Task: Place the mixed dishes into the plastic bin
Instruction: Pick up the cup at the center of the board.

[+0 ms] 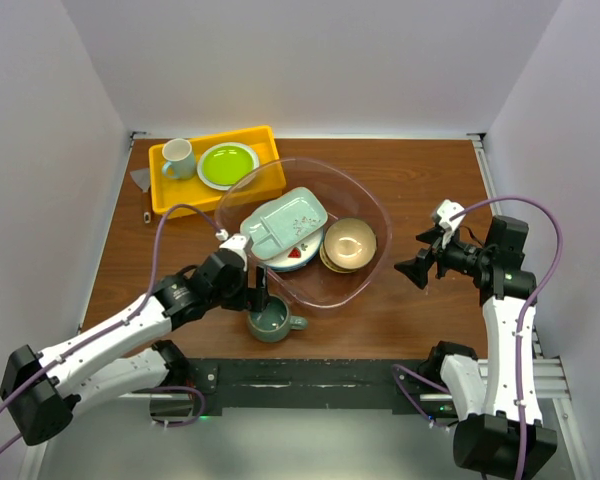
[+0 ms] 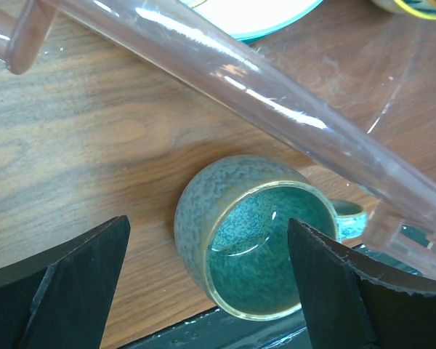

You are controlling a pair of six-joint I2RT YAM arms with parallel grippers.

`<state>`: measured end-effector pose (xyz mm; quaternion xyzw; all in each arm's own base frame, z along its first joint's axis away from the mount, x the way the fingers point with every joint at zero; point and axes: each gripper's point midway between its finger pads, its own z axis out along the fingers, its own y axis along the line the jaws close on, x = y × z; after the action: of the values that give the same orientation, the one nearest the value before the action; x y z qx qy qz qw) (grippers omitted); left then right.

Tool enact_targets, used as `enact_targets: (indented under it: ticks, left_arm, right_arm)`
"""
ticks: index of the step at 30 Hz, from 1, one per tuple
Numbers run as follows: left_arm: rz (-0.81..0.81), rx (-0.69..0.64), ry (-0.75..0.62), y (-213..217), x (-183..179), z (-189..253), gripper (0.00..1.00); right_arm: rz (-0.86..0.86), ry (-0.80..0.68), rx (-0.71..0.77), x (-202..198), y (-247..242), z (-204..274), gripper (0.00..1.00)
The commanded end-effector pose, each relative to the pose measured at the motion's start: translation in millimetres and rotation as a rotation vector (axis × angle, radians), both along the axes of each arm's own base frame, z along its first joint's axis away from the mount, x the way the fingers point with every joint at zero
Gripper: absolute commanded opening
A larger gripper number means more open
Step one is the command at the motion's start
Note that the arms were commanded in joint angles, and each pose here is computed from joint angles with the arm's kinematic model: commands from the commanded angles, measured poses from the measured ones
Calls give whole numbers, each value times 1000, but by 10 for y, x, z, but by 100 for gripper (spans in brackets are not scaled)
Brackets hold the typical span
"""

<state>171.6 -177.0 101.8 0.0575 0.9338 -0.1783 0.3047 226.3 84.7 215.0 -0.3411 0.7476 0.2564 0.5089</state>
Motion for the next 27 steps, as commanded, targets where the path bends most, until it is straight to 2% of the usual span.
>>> enact_targets:
  ticks: [1,5,14,18,22,27]
  left_arm:
    - [20,21,26,19,3,-96,94]
    - [24,60,63,46,-17,-198,90]
    - [83,94,122,137,-101,-275,54]
    - [83,111,144,148,-152,-335,51]
    - [63,152,175,143,-202,-423,42]
    - [59,156,165,146,-200,-378,14]
  right_arm:
    - [25,-52,-9,-2,29,83,98]
    - [29,-57,-12,-8,33,90,98]
    - [36,-59,-17,-21,45,97,98]
    - [44,-60,-19,-31,59,101,98]
    - [47,-65,-25,-42,61,110,98]
    - [51,-66,-26,-51,69,113,98]
